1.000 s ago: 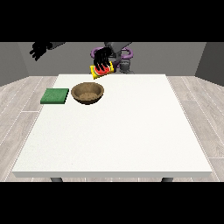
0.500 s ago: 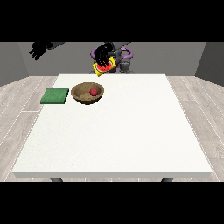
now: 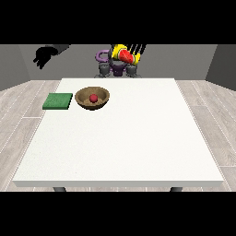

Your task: Pick the cup and pour the ball into the bowl, then pick the bowl and place it on the pad

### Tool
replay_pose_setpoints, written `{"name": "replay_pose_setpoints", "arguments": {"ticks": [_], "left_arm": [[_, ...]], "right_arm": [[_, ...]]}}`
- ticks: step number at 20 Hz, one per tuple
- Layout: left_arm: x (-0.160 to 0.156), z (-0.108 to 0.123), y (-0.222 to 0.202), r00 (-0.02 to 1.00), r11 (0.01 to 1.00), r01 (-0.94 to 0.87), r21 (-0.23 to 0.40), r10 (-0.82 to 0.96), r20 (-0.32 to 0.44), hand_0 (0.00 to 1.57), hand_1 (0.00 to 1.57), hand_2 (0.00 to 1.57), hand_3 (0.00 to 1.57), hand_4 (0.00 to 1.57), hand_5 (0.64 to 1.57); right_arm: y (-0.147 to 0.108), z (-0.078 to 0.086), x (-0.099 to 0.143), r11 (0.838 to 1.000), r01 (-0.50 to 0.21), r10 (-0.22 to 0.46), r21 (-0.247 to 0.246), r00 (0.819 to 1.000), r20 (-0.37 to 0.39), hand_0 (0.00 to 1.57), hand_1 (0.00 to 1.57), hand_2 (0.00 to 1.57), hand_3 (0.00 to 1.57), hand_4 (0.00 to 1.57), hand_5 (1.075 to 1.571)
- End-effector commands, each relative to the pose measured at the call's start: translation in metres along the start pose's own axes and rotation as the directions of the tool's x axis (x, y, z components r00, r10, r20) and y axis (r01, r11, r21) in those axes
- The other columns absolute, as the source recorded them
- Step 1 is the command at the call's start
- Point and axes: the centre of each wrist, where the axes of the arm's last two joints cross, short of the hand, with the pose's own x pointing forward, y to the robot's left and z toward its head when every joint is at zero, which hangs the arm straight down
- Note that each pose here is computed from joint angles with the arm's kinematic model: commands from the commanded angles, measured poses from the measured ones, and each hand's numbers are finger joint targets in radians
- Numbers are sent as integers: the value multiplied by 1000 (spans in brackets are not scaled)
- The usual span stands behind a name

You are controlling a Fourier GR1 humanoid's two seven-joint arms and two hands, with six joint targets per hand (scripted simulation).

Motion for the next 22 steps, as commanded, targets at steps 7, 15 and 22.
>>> {"name": "replay_pose_setpoints", "arguments": {"ticks": [7,15,22], "left_arm": [[-72,-18,99,610,610,-791,34,792,-8,0,0,0,0,1049,1567],[-130,-23,187,512,520,-852,-64,852,108,0,0,0,0,1050,1559],[-193,9,190,508,510,-860,-22,860,57,0,0,0,0,984,1552]], "right_arm": [[15,9,-34,993,46,-51,-111,998,-36,0,0,0,0,781,1560],[40,2,-64,980,130,-123,-148,991,59,0,0,0,0,735,1566],[71,-4,-92,990,117,-117,-83,993,6,0,0,0,0,611,1557]]}}
